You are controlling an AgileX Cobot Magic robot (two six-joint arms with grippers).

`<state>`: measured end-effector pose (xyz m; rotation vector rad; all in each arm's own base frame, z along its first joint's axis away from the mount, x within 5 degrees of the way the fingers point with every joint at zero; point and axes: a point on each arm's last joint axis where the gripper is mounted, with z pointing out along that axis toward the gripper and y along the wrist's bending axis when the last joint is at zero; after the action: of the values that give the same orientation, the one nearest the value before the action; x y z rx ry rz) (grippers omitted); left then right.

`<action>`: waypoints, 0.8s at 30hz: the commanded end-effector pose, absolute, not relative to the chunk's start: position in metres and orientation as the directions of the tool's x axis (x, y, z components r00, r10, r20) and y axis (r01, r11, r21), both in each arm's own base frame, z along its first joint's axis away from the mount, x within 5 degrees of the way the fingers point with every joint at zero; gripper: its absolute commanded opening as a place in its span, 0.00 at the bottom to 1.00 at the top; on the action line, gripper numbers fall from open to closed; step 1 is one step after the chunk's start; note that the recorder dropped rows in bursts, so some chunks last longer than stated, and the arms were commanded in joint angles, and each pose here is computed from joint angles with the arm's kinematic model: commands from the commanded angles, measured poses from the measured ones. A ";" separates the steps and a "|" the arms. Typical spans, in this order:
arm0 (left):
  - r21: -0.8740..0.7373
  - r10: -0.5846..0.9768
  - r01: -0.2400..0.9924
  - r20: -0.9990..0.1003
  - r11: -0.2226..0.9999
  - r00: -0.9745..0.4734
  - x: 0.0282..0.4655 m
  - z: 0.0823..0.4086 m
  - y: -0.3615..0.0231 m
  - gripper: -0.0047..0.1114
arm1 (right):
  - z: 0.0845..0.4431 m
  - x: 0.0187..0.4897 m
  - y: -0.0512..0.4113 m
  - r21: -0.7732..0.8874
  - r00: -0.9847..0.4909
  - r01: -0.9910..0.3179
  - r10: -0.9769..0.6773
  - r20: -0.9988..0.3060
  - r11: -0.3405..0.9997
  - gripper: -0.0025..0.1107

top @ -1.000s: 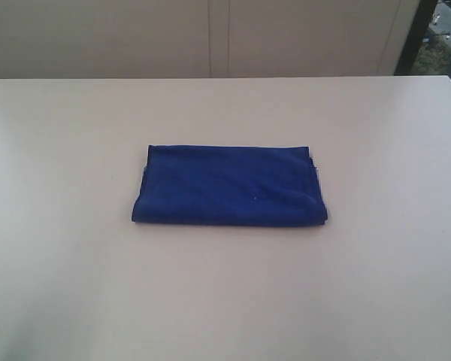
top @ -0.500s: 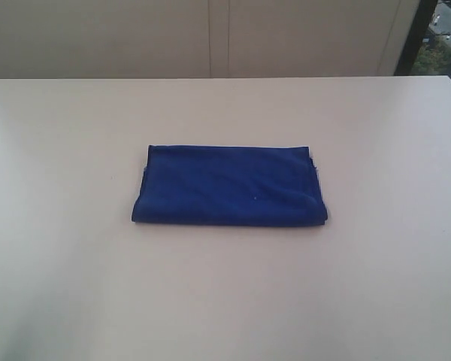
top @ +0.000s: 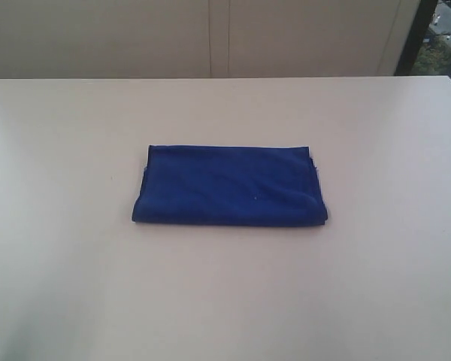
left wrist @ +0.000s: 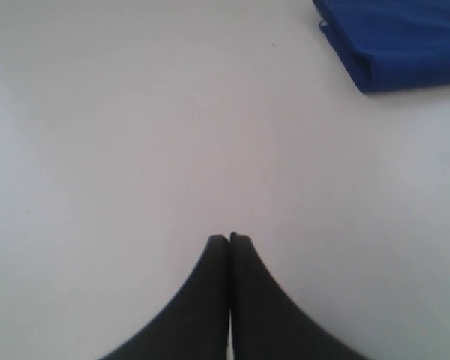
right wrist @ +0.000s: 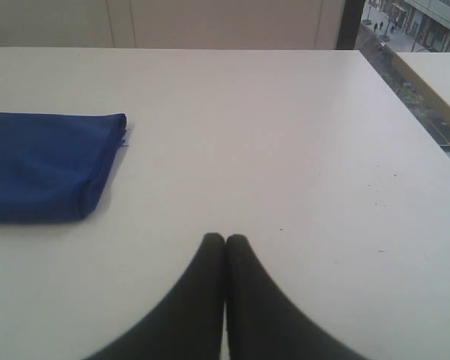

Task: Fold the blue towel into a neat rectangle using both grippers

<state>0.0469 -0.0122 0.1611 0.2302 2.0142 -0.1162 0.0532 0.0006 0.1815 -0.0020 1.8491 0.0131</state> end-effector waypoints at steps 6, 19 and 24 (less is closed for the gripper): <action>0.007 0.051 0.101 -0.895 0.995 -0.442 0.048 0.158 -0.007 0.04 | 0.182 0.053 0.000 0.000 -0.260 -0.002 0.000 -0.966 1.000 0.02; 0.007 0.033 0.060 -0.895 0.998 -0.444 0.048 0.158 -0.005 0.04 | 0.182 0.053 0.000 0.000 -0.260 -0.002 0.000 -0.966 1.000 0.02; 0.007 0.033 0.060 -0.895 0.998 -0.444 0.048 0.158 -0.005 0.04 | 0.182 0.053 0.000 0.000 -0.260 -0.002 0.000 -0.966 1.000 0.02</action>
<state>0.0482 -0.0051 0.1611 0.0783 2.0239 -0.0242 0.0532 0.0006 0.1815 -0.0020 1.8491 0.0131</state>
